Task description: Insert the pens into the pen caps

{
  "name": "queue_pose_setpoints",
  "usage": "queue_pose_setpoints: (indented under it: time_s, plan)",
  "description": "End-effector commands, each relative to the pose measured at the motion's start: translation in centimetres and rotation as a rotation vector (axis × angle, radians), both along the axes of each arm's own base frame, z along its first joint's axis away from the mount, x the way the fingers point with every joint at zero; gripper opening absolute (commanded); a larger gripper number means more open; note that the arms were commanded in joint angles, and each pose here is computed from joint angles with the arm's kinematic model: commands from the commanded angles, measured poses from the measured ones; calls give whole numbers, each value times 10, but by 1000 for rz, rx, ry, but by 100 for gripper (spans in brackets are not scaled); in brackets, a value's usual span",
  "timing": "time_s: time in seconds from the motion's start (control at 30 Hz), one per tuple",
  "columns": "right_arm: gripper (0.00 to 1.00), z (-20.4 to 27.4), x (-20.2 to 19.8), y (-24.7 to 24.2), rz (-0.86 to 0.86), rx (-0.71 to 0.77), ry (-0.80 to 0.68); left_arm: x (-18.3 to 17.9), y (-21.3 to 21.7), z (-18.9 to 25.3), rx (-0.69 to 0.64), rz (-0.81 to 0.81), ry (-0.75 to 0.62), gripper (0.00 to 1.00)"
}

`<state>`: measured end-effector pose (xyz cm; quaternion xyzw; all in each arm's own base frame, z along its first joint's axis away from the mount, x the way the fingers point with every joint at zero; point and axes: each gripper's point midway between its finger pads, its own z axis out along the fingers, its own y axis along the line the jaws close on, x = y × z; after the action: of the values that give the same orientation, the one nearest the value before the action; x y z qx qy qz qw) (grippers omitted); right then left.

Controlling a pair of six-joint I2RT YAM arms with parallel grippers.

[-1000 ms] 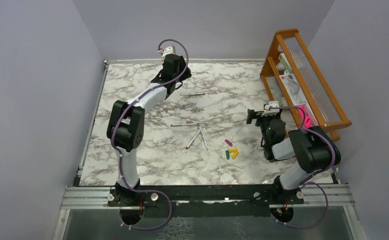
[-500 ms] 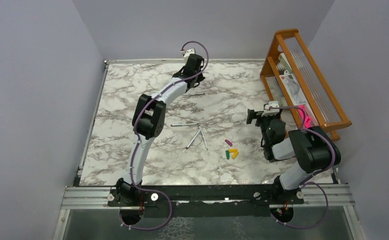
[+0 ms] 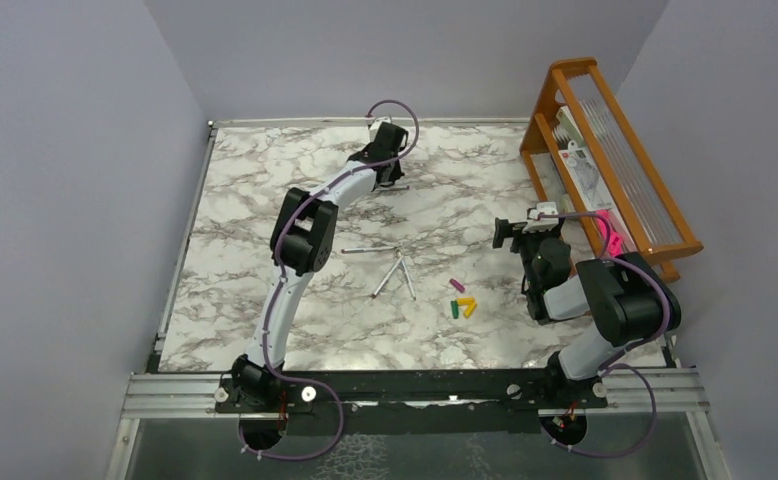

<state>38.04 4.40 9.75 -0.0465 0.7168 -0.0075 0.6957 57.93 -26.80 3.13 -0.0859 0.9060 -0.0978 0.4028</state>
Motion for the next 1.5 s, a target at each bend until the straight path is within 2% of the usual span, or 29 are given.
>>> queue_pose_setpoints:
  time_s: [0.0, 0.2, 0.37, 0.67, 0.77, 0.9, 1.13, 1.2, 1.27, 1.33, 1.47]
  plan:
    - [100, 5, 1, -1, 6, -5, -25, -28, 14, -9, 58, -30, 80, 15]
    - [100, 5, 1, -1, 5, -5, -26, -54, 30, -25, 108, -38, 139, 8]
    - [100, 5, 1, 0, 6, -4, -25, -74, 36, -15, 103, -63, 140, 3]
    - [100, 20, 0, 1, 14, -7, -37, -94, 42, 4, 105, -112, 123, 2]
    - [100, 44, 1, 13, 94, -45, -28, -97, 42, 6, 101, -121, 120, 2]
    - [100, 102, -15, 36, 222, 8, -171, -102, 39, 8, 74, -136, 109, 2]
    - [100, 154, -37, 78, 478, -22, -219, -117, 42, 4, 53, -144, 115, 2]
    - [100, 160, -36, 85, 496, 68, -166, -119, 42, 7, 44, -151, 104, 2]
    - [100, 155, -28, 90, 486, 191, -43, -118, 40, 12, 37, -159, 88, 3]
    - [100, 145, -21, 101, 526, 217, 55, -116, 37, 21, 19, -175, 54, 5]
    - [100, 138, -31, 134, 732, 301, 79, -119, 30, 37, -22, -221, -3, 9]
